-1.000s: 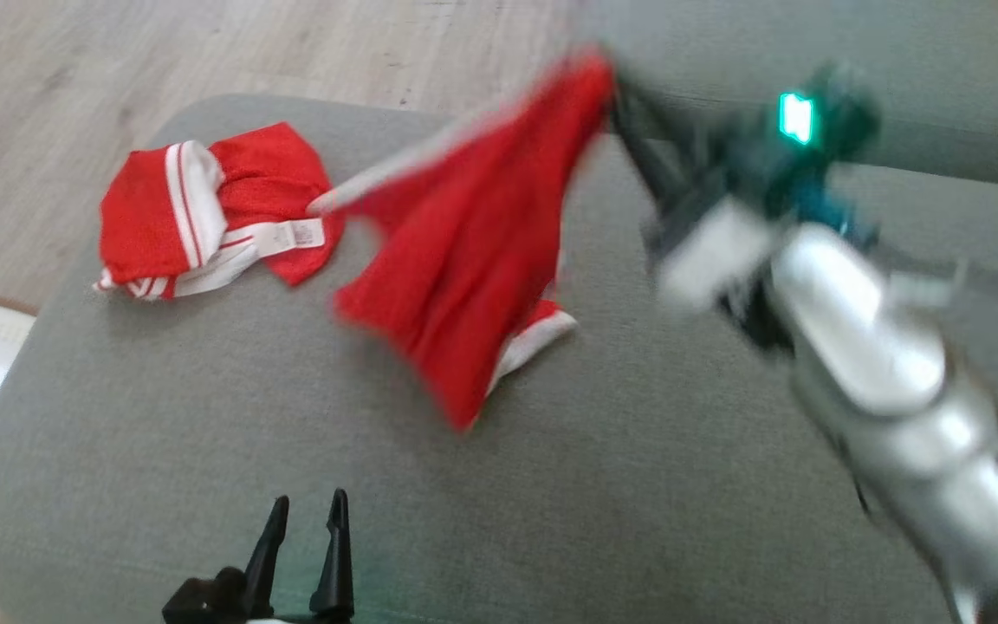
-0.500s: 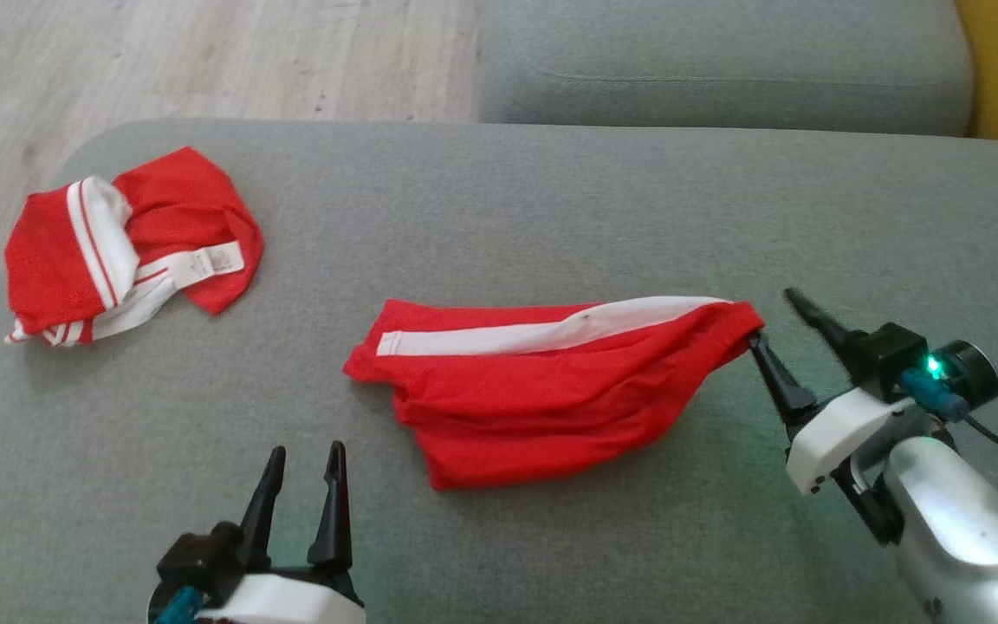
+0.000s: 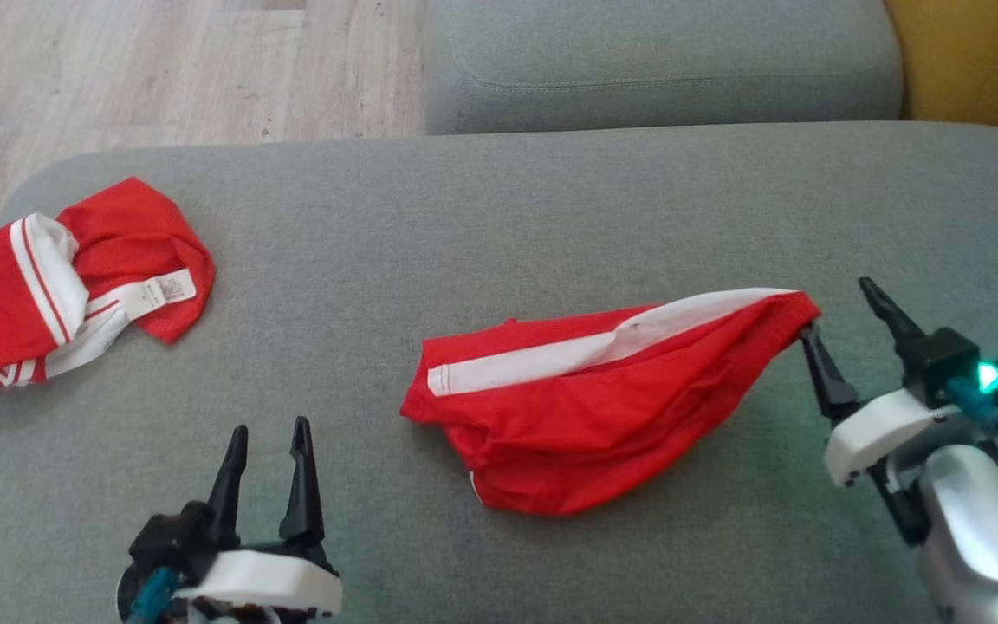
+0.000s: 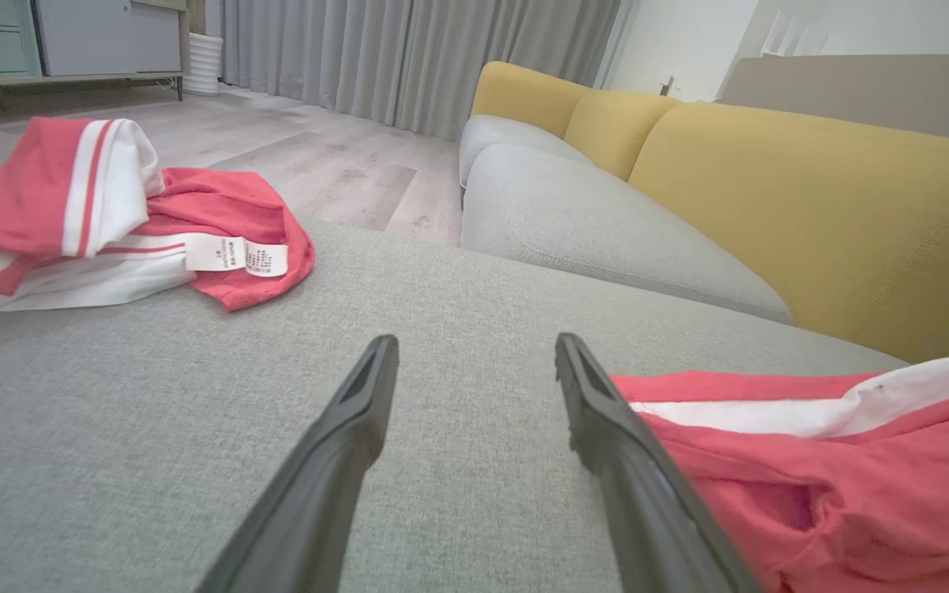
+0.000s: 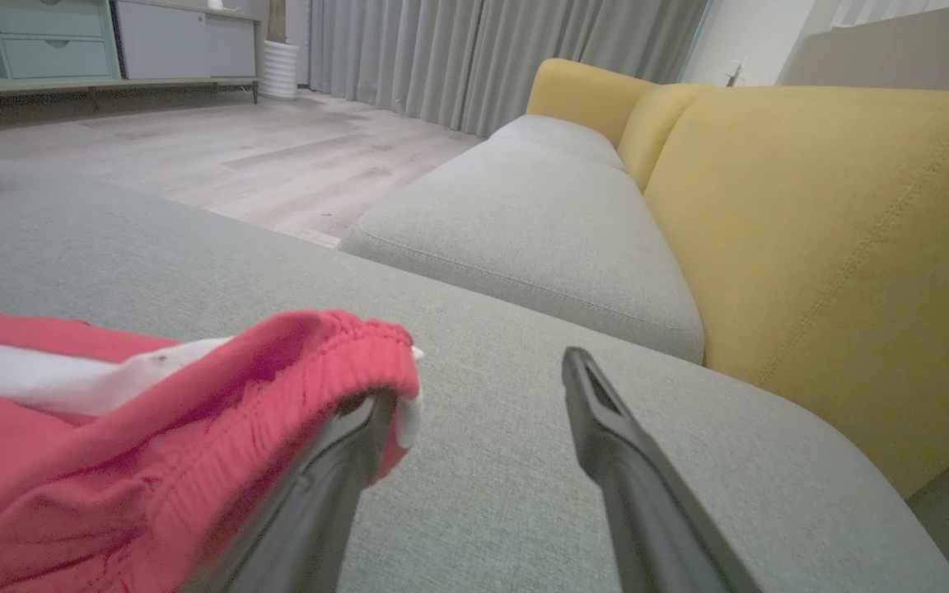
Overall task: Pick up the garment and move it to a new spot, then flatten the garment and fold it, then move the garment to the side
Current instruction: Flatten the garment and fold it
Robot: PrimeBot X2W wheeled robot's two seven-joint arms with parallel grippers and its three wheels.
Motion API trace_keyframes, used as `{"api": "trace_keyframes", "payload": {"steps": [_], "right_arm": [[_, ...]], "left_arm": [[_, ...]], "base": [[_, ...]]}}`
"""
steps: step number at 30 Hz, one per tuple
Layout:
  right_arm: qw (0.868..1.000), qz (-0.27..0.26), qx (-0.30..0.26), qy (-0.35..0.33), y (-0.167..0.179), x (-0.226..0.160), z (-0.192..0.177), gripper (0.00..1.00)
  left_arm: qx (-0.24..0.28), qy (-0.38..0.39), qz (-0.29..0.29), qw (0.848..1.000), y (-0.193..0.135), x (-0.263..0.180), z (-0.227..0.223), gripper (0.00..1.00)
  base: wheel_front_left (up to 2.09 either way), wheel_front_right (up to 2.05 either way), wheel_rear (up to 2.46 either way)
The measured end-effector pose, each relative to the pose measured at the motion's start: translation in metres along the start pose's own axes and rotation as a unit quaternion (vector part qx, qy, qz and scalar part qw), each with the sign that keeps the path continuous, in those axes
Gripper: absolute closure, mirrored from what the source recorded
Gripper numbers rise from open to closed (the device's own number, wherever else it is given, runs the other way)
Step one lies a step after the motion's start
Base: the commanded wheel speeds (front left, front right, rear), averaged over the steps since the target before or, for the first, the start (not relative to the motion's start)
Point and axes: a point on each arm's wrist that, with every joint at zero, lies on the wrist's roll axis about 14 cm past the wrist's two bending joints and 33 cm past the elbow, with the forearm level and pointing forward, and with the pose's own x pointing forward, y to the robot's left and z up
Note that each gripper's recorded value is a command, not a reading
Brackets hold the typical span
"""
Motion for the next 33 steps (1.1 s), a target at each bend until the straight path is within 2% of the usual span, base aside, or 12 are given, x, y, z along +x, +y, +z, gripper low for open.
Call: {"api": "trace_keyframes", "payload": {"steps": [4, 7, 11, 17, 22, 26, 29, 33], "right_arm": [[1.0, 0.02, -0.003, -0.001, 0.019, 0.0, 0.0, 0.0], [0.996, 0.06, -0.013, 0.058, 0.045, -0.013, -0.038, 0.0], [0.992, 0.068, -0.014, 0.104, 0.048, -0.026, -0.065, 0.0], [0.99, 0.045, -0.011, 0.133, 0.025, -0.038, -0.082, 0.0], [0.994, -0.006, 0.018, 0.112, -0.002, -0.037, -0.07, 0.0], [0.993, -0.071, 0.079, 0.05, -0.031, -0.028, -0.039, 0.0], [0.983, -0.101, 0.149, -0.027, -0.033, -0.015, 0.002, 0.0], [0.97, -0.103, 0.205, -0.073, -0.016, -0.008, 0.027, 0.0]], "left_arm": [[0.0, -0.001, -0.001, 1.0, -0.001, 0.002, 0.001, 0.0], [0.0, 0.004, -0.001, 1.0, 0.0, 0.001, -0.002, 0.0], [0.0, 0.005, -0.002, 1.0, -0.001, 0.001, -0.003, 0.0], [-0.001, 0.006, -0.006, 1.0, -0.004, 0.002, -0.003, 0.0], [0.0, 0.005, -0.012, 1.0, -0.008, 0.004, -0.003, 0.0], [0.001, 0.003, -0.011, 1.0, -0.008, 0.005, -0.001, 0.0], [0.001, -0.002, -0.01, 1.0, -0.008, 0.005, 0.001, 0.0], [0.0, -0.007, -0.003, 1.0, -0.004, 0.004, 0.004, 0.0]], "base": [[0.0, 0.0, 0.0], [0.0, 0.0, 0.0], [0.0, 0.0, 0.0], [0.0, 0.0, 0.0], [0.0, 0.0, 0.0], [0.0, 0.0, 0.0], [0.0, 0.0, 0.0], [0.0, 0.0, 0.0]]}}
